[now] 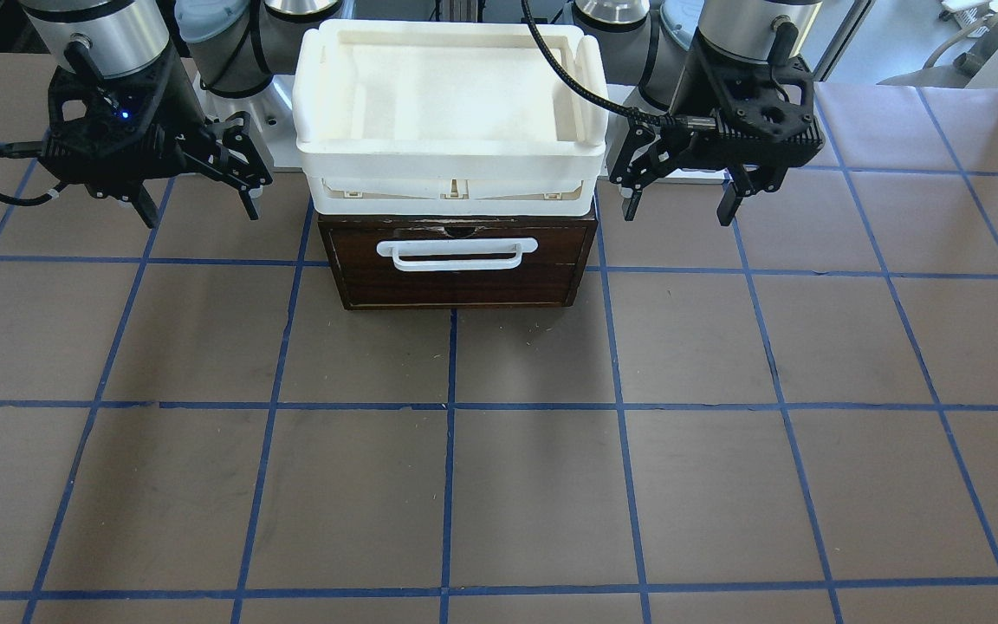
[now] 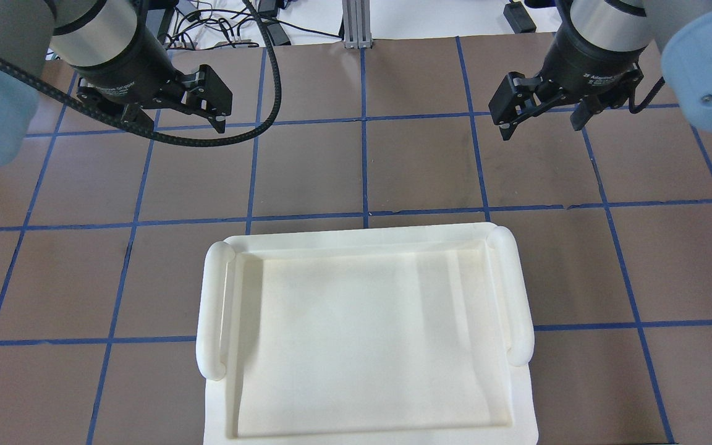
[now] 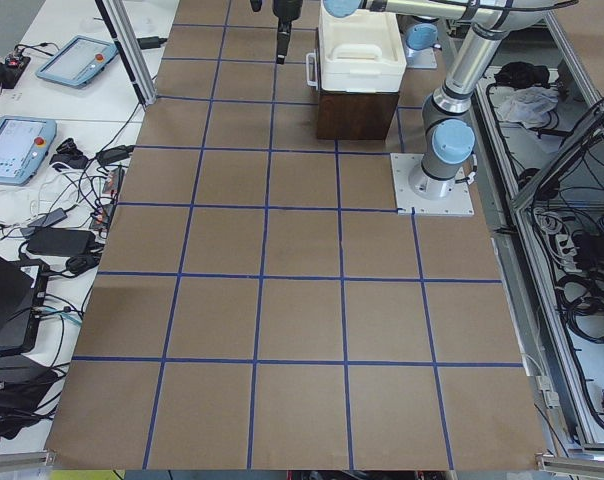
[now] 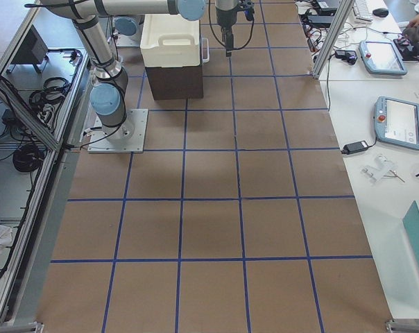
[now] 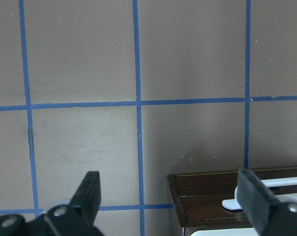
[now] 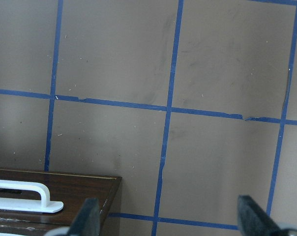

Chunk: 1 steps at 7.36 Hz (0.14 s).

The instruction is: Put scissors in drawer and close it

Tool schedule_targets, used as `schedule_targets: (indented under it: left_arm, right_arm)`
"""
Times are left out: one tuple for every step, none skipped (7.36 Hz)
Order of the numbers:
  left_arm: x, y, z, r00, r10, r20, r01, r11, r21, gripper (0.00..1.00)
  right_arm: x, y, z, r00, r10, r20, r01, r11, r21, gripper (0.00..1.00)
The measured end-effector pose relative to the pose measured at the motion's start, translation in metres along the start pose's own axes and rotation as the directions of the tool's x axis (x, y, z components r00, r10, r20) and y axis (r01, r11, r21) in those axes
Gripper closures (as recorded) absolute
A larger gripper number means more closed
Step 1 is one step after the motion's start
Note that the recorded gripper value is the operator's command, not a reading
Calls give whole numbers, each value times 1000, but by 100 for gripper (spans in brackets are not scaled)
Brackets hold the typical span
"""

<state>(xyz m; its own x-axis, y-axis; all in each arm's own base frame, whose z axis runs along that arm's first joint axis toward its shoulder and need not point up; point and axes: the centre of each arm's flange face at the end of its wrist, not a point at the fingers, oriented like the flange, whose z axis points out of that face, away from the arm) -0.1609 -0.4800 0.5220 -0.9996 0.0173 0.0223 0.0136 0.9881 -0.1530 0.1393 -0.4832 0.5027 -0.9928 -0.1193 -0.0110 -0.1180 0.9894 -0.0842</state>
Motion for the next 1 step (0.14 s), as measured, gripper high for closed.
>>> schedule_targets:
  left_arm:
    - [0, 0, 0, 1000, 0, 0, 0, 1000, 0, 0]
  right_arm:
    - [0, 0, 0, 1000, -1, 0, 1, 1000, 0, 0]
